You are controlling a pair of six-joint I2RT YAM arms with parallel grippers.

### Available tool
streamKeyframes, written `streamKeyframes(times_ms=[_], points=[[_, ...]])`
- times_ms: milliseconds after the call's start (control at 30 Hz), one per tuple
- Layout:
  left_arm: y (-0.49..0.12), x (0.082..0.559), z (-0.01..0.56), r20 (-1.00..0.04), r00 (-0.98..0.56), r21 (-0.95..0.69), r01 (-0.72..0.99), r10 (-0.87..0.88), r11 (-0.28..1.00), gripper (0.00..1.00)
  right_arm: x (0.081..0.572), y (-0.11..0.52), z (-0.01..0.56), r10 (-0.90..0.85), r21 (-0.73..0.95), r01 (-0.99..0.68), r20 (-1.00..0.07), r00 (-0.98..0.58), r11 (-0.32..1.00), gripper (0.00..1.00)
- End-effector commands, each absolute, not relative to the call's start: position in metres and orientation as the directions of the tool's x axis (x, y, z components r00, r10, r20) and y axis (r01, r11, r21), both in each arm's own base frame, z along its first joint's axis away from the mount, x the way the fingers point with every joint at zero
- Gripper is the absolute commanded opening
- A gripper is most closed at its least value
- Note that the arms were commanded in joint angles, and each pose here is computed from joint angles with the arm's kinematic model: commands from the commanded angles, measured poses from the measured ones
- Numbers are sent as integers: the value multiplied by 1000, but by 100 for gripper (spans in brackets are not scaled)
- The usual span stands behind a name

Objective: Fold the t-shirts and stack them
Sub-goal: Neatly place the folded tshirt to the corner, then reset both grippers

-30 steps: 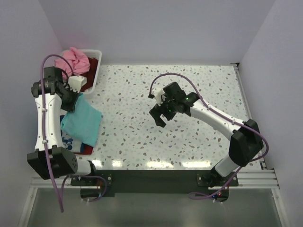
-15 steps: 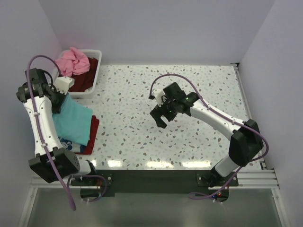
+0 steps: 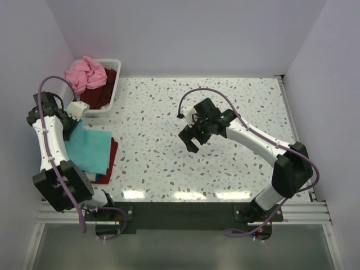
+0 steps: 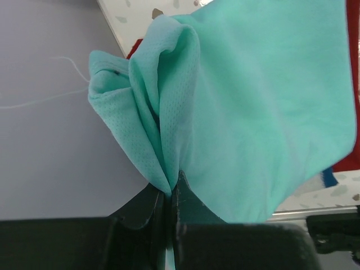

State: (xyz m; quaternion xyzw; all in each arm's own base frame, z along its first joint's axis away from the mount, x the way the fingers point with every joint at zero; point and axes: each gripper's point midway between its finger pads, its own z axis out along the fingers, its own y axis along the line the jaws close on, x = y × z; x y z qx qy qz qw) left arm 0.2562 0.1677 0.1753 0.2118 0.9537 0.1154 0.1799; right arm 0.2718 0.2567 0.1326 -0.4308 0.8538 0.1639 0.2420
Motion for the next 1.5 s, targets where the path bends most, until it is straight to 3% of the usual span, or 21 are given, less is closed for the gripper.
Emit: streamKeyframes(times_ms=[0,433,533,567,667,733,967,1133,1300,1467], points=[[196,281,173,-297,-814,397,370,499,840,0,277,255,140,-651,55,-804,-555,-517,592,99],[243,261,114,-178,-880,408,341,440,847,0,278,253,132,-666,50,-802,-527,-528,596,99],[250,262,116,-174,-885,424,329,433,844,35,279,254,132,-666,50,-802,-528,-527,595,99],[249,265,120,-190,-879,424,329,438,844,60,279,254,133,-664,50,-801,-530,-527,596,99],[227,288,142,-300,-835,367,345,461,864,87,281,253,138,-678,32,-812,-533,-507,582,99],[198,299,149,-314,-821,320,381,477,867,97,287,247,141,-695,-16,-814,-530,-486,581,99],[77,379,226,-543,-637,314,450,547,836,100,329,199,175,-578,-27,-719,-617,-534,694,99],[-24,434,285,-728,-488,240,476,481,846,100,355,152,201,-460,-14,-613,-675,-577,790,99],[-115,463,291,-826,-390,152,541,406,827,100,369,116,207,-309,64,-496,-711,-632,866,99],[-165,459,222,-817,-454,51,556,354,830,100,366,80,154,-178,146,-356,-659,-731,923,99]])
